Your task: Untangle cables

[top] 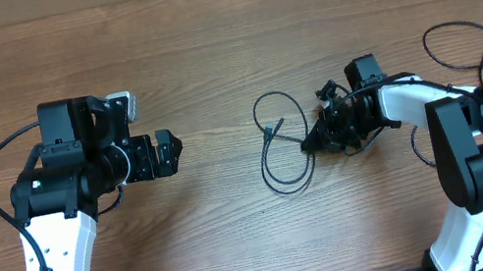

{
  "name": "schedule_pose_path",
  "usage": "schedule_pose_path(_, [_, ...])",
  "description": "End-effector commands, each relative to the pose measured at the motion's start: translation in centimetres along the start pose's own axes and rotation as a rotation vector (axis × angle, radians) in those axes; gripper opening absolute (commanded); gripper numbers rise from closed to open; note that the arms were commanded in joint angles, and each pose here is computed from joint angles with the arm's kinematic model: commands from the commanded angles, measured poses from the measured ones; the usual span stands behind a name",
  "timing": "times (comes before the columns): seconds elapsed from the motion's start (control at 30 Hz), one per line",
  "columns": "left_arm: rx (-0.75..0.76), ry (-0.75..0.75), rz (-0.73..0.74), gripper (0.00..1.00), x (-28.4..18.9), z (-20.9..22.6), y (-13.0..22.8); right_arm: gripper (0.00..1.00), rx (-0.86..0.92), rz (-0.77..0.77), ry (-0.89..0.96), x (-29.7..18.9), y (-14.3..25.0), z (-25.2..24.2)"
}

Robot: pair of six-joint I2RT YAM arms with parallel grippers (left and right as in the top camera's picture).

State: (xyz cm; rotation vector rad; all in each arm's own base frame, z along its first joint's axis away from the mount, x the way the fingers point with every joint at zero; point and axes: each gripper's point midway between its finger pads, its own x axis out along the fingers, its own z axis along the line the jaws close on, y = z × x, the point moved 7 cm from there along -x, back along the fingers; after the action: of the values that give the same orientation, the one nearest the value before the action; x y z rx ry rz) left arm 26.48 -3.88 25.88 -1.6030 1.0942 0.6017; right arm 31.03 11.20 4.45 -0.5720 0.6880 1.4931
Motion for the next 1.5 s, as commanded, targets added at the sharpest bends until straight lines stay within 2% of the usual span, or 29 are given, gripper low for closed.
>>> schedule_pose_path(0.0, [0.032,0.013,-0.018,1.00,-0.4,-0.2,-0.2,0.04,0.061,0.062,0.062,1.3,0.9,-1.8])
schedule_pose_path(0.17, [0.032,0.013,-0.018,1.00,-0.4,-0.2,-0.2,0.04,-0.033,0.016,0.062,-2.9,-2.8,2.9])
schedule_pose_path(0.37, [0.032,0.013,-0.018,1.00,-0.4,-0.2,-0.2,0.04,-0.141,-0.152,0.210,-9.7,-7.4,8.5])
schedule_pose_path(0.57, [0.032,0.013,-0.018,1.00,-0.4,-0.2,-0.2,0.04,-0.261,-0.441,0.290,-18.6,-11.4,13.9])
schedule_pose_path(0.67, [0.032,0.013,-0.018,1.00,-0.4,-0.2,-0.2,0.04,-0.248,-0.613,0.315,-23.6,-12.8,15.0])
schedule_pose_path(0.73, [0.032,0.013,-0.018,0.99,-0.4,-0.2,-0.2,0.04,-0.187,-0.746,0.330,-27.4,-13.5,15.0])
schedule_pose_path(0.77, [0.032,0.013,-0.018,1.00,-0.4,-0.2,-0.2,0.04,-0.123,-0.868,0.319,-31.1,-13.9,14.5])
schedule_pose_path(0.97, [0.032,0.013,-0.018,0.99,-0.4,-0.2,-0.2,0.04,0.182,-1.173,0.214,-41.0,-13.7,9.6])
schedule_pose_path(1.1, [0.032,0.013,-0.018,0.99,-0.4,-0.2,-0.2,0.04,0.304,-1.311,0.204,-45.9,-12.5,5.4])
schedule_pose_path(1.3, [0.032,0.013,-0.018,1.00,-0.4,-0.2,-0.2,0.05,0.381,-1.390,0.263,-49.4,-10.5,1.4])
schedule_pose_path(1.37, [0.032,0.013,-0.018,0.99,-0.4,-0.2,-0.2,0.21,0.425,-1.398,0.298,-49.8,-9.9,0.3])
schedule_pose_path(1.4, [0.032,0.013,-0.018,1.00,-0.4,-0.2,-0.2,0.39,0.436,-1.393,0.324,-49.8,-9.8,-0.1])
schedule_pose_path(1.43, [0.032,0.013,-0.018,0.99,-0.4,-0.2,-0.2,0.48,0.425,-1.382,0.340,-49.7,-9.8,-0.4])
schedule_pose_path(1.47, [0.032,0.013,-0.018,1.00,-0.4,-0.2,-0.2,0.73,0.401,-1.365,0.366,-49.5,-9.8,-0.6])
